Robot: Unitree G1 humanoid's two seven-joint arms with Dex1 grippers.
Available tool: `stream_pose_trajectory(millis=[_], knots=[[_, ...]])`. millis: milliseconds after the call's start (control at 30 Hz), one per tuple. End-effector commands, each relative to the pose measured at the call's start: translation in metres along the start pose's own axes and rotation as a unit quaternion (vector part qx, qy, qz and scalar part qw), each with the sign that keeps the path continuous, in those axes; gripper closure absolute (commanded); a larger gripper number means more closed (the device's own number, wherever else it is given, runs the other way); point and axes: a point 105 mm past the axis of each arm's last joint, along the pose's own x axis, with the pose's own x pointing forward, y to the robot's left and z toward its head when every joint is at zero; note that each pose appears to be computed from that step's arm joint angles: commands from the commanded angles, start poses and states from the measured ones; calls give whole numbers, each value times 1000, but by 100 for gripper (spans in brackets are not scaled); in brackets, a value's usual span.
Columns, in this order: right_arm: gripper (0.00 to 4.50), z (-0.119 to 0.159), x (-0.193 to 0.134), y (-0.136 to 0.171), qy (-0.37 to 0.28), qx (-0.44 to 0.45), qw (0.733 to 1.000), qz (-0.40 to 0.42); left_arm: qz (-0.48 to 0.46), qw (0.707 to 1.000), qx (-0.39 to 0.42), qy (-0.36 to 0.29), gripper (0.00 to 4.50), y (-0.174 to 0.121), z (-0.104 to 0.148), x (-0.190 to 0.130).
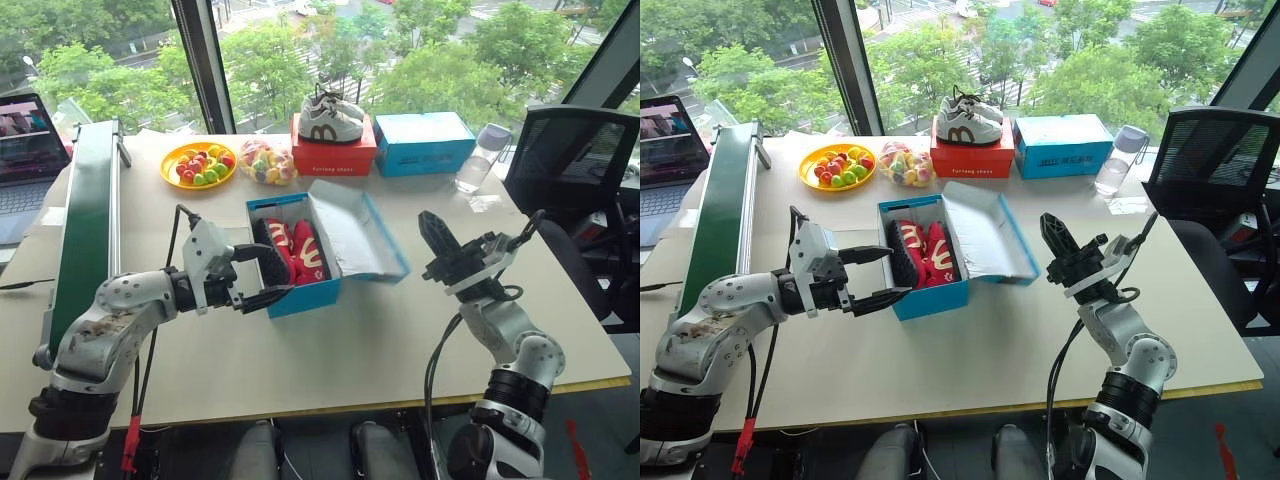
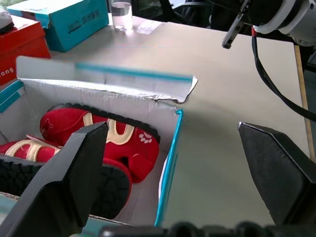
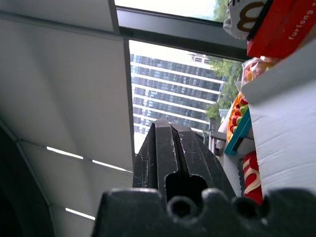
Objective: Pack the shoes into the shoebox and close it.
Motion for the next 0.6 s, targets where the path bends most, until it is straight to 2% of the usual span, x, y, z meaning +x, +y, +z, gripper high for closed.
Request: stream_pose_trajectory(millis=[33,167,200,300,367,433,500,600], knots=[[448,-3,9,25,40,-60,997,27,15,1000,12,-15,0,0,10,-5],[448,15,12,1,24,-76,994,-69,21,1000,8,-16,0,-2,9,-7],[448,9,10,-3,51,-83,991,-91,24,1000,8,-15,0,-2,9,-8],[448,-36,-21,-13,216,-110,958,-153,31,999,9,-13,0,0,9,-12],[448,-44,-35,-23,249,-108,944,-187,32,999,9,-13,0,0,9,-12],[448,-58,-58,-43,303,-116,913,-247,31,999,8,-12,0,0,9,-12],[448,-72,-71,-51,342,-109,895,-265,31,999,8,-12,0,0,8,-12],[448,-81,-71,-74,340,-105,884,-302,30,999,6,-14,0,0,9,-11]])
